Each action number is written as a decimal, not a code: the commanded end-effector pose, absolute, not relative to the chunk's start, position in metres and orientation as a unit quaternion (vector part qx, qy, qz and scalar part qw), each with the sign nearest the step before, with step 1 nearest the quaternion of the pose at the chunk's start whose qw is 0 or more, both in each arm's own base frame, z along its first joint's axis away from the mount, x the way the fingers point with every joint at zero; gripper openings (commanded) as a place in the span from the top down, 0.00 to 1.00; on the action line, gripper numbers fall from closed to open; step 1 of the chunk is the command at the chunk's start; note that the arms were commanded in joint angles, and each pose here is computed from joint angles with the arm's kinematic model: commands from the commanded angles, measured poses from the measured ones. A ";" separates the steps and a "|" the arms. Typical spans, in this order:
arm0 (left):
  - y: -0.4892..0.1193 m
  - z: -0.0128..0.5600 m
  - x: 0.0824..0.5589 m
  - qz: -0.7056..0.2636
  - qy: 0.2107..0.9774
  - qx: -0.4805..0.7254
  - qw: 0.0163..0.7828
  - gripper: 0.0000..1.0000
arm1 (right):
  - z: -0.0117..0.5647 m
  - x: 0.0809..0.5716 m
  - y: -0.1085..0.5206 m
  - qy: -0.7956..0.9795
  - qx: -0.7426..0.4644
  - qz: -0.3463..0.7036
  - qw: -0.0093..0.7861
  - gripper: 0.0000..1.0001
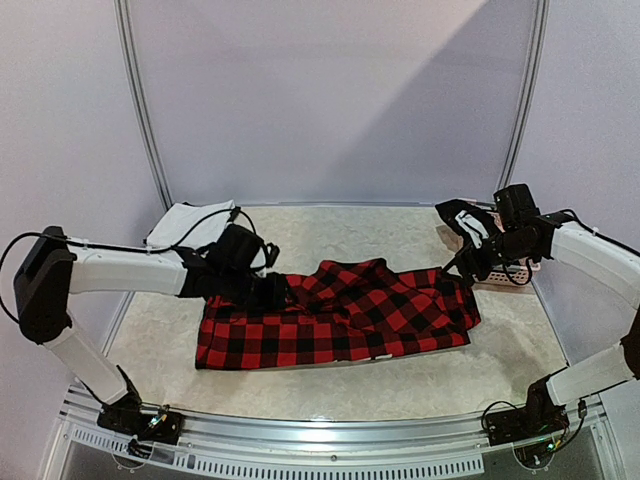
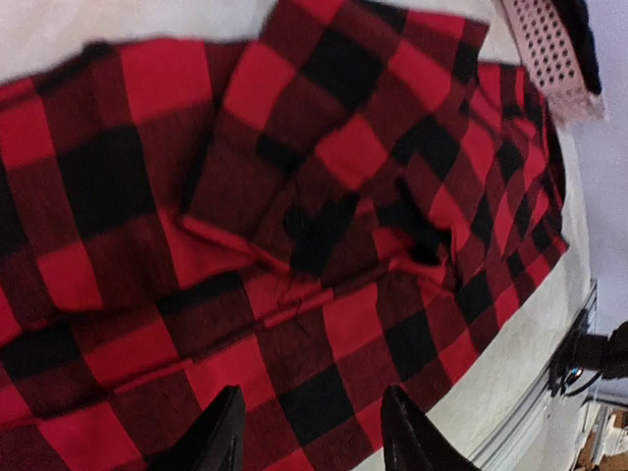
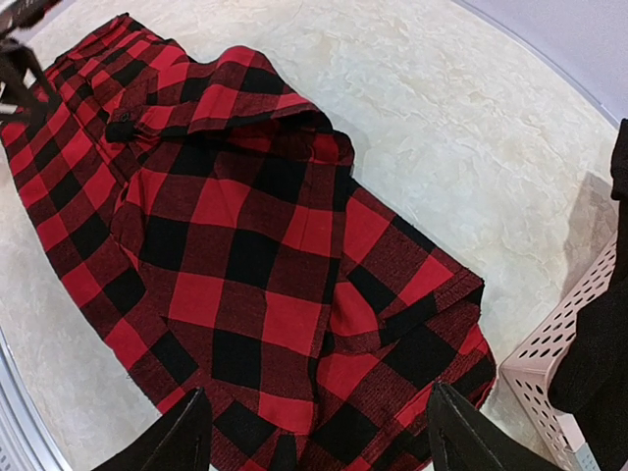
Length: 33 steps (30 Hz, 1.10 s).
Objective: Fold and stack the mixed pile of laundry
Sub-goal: Adjust the rectangle-folded shirt at the center of the board.
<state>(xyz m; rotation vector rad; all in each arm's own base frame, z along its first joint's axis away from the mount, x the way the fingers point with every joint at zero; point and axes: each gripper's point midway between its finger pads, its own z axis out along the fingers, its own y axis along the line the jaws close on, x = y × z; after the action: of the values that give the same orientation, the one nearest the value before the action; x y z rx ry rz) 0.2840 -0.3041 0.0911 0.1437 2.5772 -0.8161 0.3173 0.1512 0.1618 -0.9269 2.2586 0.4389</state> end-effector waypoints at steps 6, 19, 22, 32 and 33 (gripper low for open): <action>-0.337 0.074 0.284 -0.308 0.926 -0.004 0.218 0.52 | 0.158 0.315 0.155 0.862 -0.359 0.179 0.311 0.25; -0.361 0.046 0.312 -0.375 0.891 -0.117 0.226 0.64 | 0.158 0.314 0.155 0.860 -0.361 0.180 0.311 0.25; -0.362 0.037 0.312 -0.377 0.891 -0.126 0.220 0.69 | 0.159 0.313 0.156 0.860 -0.362 0.181 0.311 0.25; -0.354 0.035 0.316 -0.353 0.898 -0.128 0.229 0.94 | 0.160 0.313 0.156 0.859 -0.361 0.183 0.313 0.25; -0.353 0.035 0.317 -0.351 0.898 -0.129 0.232 0.98 | 0.160 0.313 0.156 0.859 -0.361 0.183 0.313 0.25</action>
<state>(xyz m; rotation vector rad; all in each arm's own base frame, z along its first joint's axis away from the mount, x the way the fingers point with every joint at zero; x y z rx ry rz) 0.3097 -0.3564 0.0343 -0.3496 2.4892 -1.0064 0.3140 0.1544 0.1567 -0.9461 2.2715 0.4686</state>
